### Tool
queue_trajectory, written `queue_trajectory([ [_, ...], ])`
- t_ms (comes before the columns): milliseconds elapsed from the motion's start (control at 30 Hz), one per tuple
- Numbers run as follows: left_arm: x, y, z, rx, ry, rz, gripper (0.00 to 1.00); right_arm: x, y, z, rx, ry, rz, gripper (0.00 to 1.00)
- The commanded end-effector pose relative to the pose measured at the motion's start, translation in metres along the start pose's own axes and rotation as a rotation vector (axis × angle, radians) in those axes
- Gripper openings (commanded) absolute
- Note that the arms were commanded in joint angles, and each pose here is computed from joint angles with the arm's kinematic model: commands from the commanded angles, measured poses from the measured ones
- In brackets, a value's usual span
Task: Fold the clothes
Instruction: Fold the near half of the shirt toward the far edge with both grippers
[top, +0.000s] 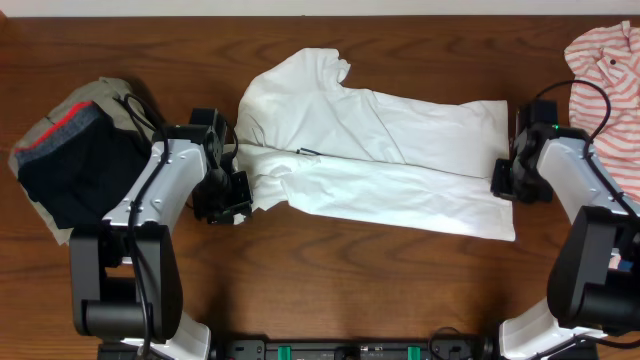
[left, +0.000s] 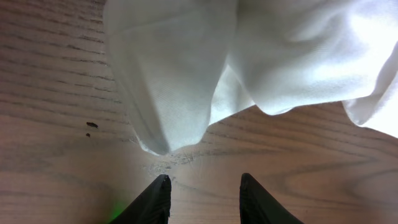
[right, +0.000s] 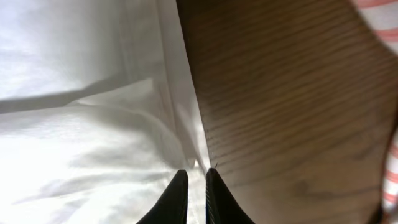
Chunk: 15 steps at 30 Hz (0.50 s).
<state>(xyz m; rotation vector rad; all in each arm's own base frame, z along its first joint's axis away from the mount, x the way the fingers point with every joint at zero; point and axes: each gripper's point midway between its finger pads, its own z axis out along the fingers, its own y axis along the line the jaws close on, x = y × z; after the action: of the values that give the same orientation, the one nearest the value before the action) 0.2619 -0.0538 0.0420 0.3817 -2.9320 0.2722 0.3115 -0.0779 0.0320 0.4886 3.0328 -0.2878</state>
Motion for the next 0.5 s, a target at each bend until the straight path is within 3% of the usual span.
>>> queue_trajectory([
  [0, 0.001, 0.001, 0.003, 0.005, 0.016, -0.02, 0.37, -0.022, 0.007, -0.021, -0.051, -0.053, 0.023, 0.08],
  [167, 0.001, 0.001, 0.003, 0.005, 0.014, -0.02, 0.38, -0.011, 0.048, -0.029, -0.244, -0.01, -0.073, 0.08],
  [200, 0.001, 0.001, 0.003, 0.005, 0.013, -0.02, 0.38, -0.008, 0.052, -0.028, -0.255, -0.003, -0.084, 0.08],
  [233, 0.0, 0.0, 0.003, 0.006, 0.012, -0.02, 0.46, -0.005, 0.055, -0.028, -0.257, 0.004, -0.096, 0.08],
  [267, 0.0, 0.0, 0.003, 0.006, 0.012, -0.02, 0.49, -0.002, 0.058, -0.026, -0.257, 0.009, -0.106, 0.08],
  [467, -0.007, 0.012, 0.003, -0.063, -0.024, -0.032, 0.5, 0.011, 0.068, -0.017, -0.256, 0.026, -0.148, 0.09],
])
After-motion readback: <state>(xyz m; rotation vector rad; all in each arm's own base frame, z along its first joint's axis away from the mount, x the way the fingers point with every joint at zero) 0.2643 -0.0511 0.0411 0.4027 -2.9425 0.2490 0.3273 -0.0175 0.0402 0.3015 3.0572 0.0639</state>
